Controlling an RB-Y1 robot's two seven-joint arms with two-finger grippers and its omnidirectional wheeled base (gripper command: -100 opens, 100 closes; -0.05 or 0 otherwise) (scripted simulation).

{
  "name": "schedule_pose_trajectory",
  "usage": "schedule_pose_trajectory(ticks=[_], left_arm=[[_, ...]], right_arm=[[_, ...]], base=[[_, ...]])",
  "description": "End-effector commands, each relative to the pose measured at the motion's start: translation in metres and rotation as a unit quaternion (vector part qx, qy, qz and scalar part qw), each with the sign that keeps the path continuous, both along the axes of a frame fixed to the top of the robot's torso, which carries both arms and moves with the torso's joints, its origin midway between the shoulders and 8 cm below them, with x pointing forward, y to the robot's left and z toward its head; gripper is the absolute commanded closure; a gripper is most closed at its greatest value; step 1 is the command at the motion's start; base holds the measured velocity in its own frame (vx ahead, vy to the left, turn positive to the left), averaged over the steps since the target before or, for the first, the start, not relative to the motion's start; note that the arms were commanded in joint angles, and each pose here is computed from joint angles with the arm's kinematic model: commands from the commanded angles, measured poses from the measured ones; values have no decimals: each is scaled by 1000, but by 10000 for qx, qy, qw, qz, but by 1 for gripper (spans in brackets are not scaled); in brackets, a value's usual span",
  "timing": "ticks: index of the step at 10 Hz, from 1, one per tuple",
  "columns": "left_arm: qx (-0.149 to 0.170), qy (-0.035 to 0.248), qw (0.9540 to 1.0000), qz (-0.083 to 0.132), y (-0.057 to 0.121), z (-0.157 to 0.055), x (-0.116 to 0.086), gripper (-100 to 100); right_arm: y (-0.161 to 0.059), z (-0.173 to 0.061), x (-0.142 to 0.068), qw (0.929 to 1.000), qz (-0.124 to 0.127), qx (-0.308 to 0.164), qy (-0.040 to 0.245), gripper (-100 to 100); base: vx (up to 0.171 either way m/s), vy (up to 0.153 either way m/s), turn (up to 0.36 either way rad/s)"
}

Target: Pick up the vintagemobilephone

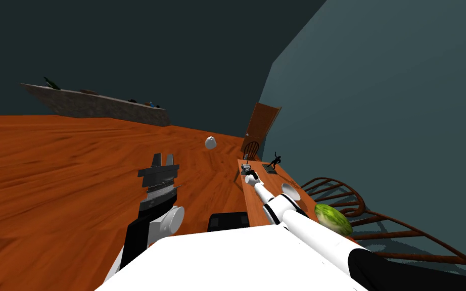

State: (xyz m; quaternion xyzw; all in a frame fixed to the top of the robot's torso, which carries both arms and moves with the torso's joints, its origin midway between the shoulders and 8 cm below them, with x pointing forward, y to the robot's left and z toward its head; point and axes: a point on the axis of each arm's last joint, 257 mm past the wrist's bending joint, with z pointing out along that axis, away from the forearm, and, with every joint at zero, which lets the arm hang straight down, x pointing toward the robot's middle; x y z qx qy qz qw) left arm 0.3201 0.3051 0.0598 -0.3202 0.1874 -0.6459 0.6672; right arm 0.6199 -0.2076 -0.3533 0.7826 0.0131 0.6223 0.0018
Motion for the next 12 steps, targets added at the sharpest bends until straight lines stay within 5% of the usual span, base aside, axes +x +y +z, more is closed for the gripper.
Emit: schedule_pose_trajectory(ticks=[1, 4, 6, 8, 12], left_arm=[[0, 0, 10000, 0, 0, 0, 0, 0], [0, 0, 10000, 0, 0, 0, 0, 0], [0, 1, 10000, 1, 0, 0, 0, 0], [0, 0, 10000, 0, 0, 0, 0, 0], [0, 0, 10000, 0, 0, 0, 0, 0]], right_arm=[[-21, 8, 0, 9997, -28, -104, -196, 100], [-23, 6, -1, 9998, 100, 26, -167, 100], [-52, 14, -3, 9992, 159, -172, -327, 100], [-47, 11, -5, 9993, 227, -13, -284, 100], [-83, 19, -17, 9978, 438, -148, -481, 100]], base=[[46, 162, -108], [36, 86, -42], [53, 119, -124], [15, 48, 3], [42, 134, -93]])
